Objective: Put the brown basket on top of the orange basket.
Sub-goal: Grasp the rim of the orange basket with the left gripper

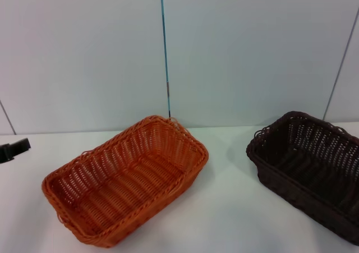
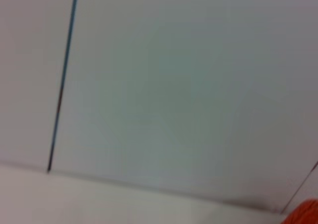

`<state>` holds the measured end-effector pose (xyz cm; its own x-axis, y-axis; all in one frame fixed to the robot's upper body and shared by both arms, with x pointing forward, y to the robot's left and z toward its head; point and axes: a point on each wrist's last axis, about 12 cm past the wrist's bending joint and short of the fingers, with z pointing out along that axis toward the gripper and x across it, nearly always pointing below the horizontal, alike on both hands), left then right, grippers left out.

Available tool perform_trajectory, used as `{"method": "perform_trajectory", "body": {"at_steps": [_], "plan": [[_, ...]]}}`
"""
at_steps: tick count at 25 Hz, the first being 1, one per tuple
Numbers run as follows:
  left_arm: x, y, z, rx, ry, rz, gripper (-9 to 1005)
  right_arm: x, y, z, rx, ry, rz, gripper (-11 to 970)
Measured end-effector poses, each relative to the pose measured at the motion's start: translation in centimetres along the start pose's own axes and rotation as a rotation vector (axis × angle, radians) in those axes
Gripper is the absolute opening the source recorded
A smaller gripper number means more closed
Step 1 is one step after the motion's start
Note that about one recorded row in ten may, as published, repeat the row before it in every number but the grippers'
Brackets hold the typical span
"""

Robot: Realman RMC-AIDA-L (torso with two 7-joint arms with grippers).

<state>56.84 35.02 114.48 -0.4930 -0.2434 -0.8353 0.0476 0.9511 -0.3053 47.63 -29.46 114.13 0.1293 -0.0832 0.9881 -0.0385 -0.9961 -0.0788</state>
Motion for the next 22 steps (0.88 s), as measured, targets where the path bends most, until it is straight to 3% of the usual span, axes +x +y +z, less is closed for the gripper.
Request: {"method": "perform_trajectory", "body": {"at_steps": [3, 7, 12, 18, 22], "plan": [[-1.2, 0.2, 0.6, -0.017, 0.129, -0.036, 649, 0.1, 0.1, 0.4, 0.008, -0.016, 0.004, 917], [-2.3, 0.1, 1.1, -0.007, 0.218, -0.054, 646, 0.0, 0.1, 0.9, 0.021, -0.039, 0.001, 917], [-3.6, 1.2, 1.5, -0.051, 0.318, -0.109, 656, 0.1, 0.5, 1.3, 0.028, -0.064, -0.002, 916], [-3.7, 2.1, 2.6, -0.047, 0.445, -0.197, 656, 0.2, 0.9, 2.0, 0.034, -0.090, 0.001, 916], [-3.7, 1.5, 2.9, -0.030, 0.474, -0.197, 655, 0.0, 0.9, 2.5, 0.038, -0.100, 0.001, 916]]}}
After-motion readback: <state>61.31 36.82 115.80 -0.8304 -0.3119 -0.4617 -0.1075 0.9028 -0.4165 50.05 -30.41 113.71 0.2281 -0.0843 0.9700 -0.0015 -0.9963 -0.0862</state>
